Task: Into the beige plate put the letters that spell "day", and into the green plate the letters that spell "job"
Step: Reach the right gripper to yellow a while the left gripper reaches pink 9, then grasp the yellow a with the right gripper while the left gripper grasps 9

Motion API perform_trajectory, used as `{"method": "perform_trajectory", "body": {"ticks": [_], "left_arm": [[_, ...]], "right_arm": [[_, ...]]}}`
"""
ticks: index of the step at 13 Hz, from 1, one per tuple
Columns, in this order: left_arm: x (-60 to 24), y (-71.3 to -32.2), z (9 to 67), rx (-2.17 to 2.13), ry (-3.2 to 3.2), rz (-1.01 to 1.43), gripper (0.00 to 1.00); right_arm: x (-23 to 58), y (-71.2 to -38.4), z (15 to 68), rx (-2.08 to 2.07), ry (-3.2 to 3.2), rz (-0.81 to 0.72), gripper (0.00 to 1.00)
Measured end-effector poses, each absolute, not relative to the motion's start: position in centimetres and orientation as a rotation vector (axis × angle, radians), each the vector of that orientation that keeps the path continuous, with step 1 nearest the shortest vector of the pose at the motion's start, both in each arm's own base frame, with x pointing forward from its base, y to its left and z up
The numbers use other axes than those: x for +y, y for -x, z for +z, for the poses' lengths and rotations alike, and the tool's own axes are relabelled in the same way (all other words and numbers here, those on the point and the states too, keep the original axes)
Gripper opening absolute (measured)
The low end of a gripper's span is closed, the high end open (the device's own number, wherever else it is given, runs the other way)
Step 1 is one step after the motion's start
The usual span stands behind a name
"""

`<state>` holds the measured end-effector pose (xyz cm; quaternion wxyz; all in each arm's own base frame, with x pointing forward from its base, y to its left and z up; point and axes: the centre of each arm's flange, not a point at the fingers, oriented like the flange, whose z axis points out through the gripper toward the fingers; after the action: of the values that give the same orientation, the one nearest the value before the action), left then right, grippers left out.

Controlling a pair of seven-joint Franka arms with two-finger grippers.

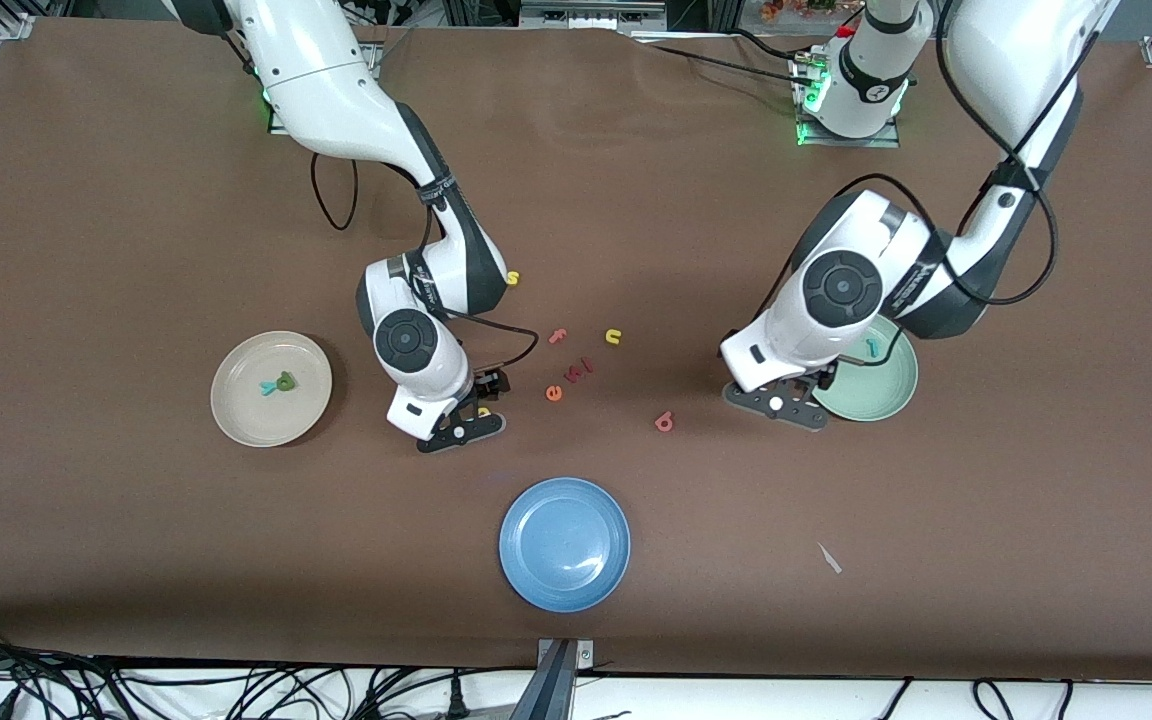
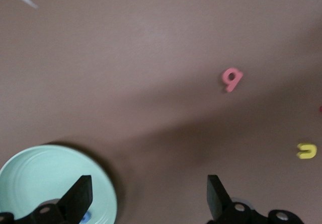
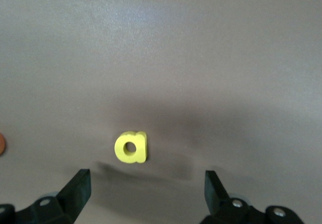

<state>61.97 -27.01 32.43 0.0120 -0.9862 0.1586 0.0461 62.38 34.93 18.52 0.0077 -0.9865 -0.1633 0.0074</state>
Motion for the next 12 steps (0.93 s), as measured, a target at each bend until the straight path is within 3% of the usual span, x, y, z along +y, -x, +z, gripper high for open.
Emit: {"method": "perform_trajectory", "body": {"ticks": [4, 6, 8, 12], "left_arm": [[-29.6, -63.7, 29.5, 0.522, 3.137, 0.135, 1.00], [-30.7, -64.1, 27.7, 0.550, 3.174, 0.097, 1.00], [-31.7, -64.2, 25.7, 0.596, 3.201, 0.068, 1.00], [-33.3, -63.9, 21.6, 0.803, 3.157, 0.018, 1.00]], "right_arm": [[35.8, -61.9, 17.8, -0.535, 3.074, 0.023, 0.96], [35.8, -61.9, 17.7, -0.554, 3.071, 0.021, 0.91], [35.9, -62.1, 17.9, -0.603, 3.060, 0.014, 0.76], [36.0, -62.3, 18.0, -0.637, 3.051, -0.005, 0.70]]}}
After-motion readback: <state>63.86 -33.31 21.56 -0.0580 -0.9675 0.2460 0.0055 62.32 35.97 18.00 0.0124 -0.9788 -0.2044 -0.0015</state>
